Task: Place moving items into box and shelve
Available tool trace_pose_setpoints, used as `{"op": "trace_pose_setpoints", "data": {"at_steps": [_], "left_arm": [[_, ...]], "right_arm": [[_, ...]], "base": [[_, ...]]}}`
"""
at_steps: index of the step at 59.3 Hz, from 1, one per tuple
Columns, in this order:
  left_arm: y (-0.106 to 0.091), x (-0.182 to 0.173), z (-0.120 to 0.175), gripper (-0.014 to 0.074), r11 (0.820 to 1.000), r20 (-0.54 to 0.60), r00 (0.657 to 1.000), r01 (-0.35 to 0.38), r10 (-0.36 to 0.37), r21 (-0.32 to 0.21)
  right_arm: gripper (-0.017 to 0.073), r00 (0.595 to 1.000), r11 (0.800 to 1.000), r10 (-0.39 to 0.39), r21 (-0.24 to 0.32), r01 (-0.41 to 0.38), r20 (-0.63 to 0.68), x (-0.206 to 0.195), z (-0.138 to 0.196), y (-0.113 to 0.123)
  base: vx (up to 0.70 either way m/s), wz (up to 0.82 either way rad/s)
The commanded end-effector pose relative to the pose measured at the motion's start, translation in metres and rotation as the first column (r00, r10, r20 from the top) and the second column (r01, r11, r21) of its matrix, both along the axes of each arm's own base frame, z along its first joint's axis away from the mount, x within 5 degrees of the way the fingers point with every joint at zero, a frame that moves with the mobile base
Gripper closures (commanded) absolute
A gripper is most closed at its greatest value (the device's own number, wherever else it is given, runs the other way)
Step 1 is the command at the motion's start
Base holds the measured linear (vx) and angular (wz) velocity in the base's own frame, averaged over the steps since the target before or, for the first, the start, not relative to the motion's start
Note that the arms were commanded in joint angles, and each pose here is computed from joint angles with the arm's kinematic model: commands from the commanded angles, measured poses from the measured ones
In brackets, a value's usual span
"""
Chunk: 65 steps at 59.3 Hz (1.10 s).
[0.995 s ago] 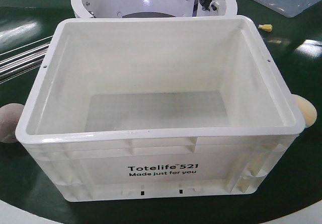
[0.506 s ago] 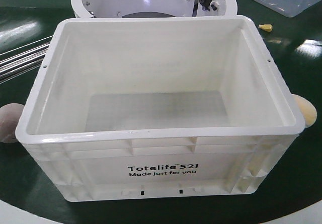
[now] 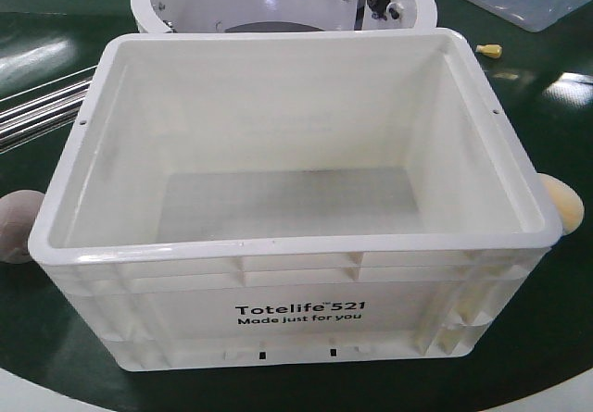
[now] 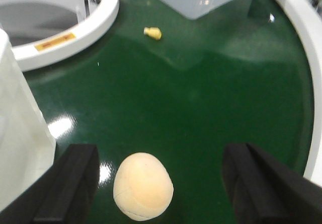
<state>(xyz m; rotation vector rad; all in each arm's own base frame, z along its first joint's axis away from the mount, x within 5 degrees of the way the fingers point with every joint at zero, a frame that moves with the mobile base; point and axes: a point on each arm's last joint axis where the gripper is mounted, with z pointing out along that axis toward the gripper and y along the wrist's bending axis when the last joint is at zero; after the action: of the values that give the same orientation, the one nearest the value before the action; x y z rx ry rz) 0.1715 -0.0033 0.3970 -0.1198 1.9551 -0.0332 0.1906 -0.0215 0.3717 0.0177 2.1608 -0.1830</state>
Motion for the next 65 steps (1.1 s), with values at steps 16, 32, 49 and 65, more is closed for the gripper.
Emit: {"op": "trace_pose_setpoints", "data": {"at_steps": [16, 32, 49, 65], "left_arm": [[0.006, 0.062, -0.029, 0.0125, 0.998, -0.108, 0.992, -0.058, 0.057, -0.008], [0.034, 0.086, -0.057, 0.0125, 0.986, -0.224, 0.963, -0.165, 0.153, -0.037], [0.026, 0.116, -0.109, 0.0125, 0.986, -0.453, 0.891, -0.101, 0.030, -0.132], [0.027, 0.129, -0.144, 0.0125, 0.987, -0.581, 0.814, -0.097, 0.005, -0.126]], "right_arm": [[-0.0008, 0.995, 0.998, 0.017, 0.070, -0.011, -0.094, 0.086, 0.001, -0.013], [-0.0008, 0.944, 0.967, 0.071, 0.255, 0.014, -0.321, 0.122, -0.068, -0.048], [-0.0008, 0.888, 0.959, 0.099, 0.282, 0.036, -0.449, 0.141, -0.112, -0.052], [-0.0008, 0.847, 0.953, 0.116, 0.298, 0.052, -0.519, 0.147, -0.135, -0.054]], "base": [[0.00, 0.00], [0.00, 0.00], [0.00, 0.00], [0.00, 0.00]]}}
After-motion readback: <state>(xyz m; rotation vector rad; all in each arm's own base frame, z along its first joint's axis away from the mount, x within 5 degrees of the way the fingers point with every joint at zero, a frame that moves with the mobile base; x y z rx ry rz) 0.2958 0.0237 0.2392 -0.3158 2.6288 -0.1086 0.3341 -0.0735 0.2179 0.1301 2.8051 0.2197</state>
